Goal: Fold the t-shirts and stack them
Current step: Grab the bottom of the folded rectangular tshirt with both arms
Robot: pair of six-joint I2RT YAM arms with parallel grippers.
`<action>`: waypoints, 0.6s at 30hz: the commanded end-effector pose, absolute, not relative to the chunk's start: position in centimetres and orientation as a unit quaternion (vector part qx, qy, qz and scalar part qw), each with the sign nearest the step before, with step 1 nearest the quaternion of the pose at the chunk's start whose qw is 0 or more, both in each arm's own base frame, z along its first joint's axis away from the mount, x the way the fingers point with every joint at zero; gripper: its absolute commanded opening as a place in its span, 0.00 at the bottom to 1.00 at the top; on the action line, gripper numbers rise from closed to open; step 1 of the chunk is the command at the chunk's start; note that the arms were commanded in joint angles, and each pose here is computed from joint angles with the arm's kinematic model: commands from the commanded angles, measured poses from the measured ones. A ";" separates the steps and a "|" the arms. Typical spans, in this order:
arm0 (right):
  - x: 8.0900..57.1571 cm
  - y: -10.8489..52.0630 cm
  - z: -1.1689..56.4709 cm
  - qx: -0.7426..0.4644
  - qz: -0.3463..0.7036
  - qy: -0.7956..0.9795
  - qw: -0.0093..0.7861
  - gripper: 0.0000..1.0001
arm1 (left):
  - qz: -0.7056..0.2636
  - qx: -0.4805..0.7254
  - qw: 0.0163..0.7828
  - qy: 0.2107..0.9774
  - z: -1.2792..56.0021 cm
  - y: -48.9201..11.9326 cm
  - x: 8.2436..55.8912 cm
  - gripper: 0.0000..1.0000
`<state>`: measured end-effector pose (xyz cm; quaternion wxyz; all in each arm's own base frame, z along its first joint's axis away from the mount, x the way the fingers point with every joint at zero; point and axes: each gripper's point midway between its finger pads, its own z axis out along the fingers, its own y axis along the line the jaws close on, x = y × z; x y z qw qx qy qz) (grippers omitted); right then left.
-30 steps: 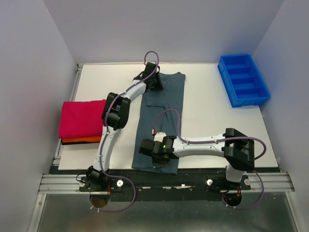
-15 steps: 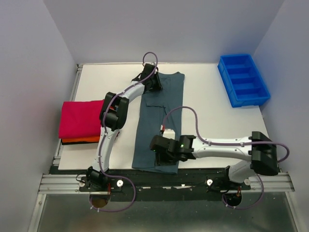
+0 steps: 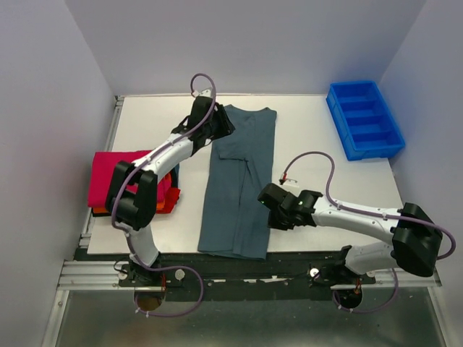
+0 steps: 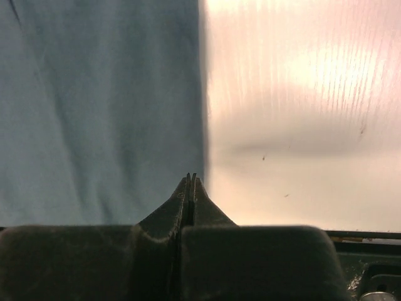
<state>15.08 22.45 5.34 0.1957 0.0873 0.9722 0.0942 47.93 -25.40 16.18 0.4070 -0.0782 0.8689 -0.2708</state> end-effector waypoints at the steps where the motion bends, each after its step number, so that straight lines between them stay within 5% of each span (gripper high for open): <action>1: 15.4 21.7 3.8 0.068 0.077 0.976 0.192 0.01 | -0.248 -0.135 0.400 0.872 14.1 -22.8 44.0 0.53; 18: 19.8 24.4 3.8 0.001 0.099 0.975 0.199 0.01 | -0.176 -0.130 0.350 0.911 5.8 -15.8 29.6 0.53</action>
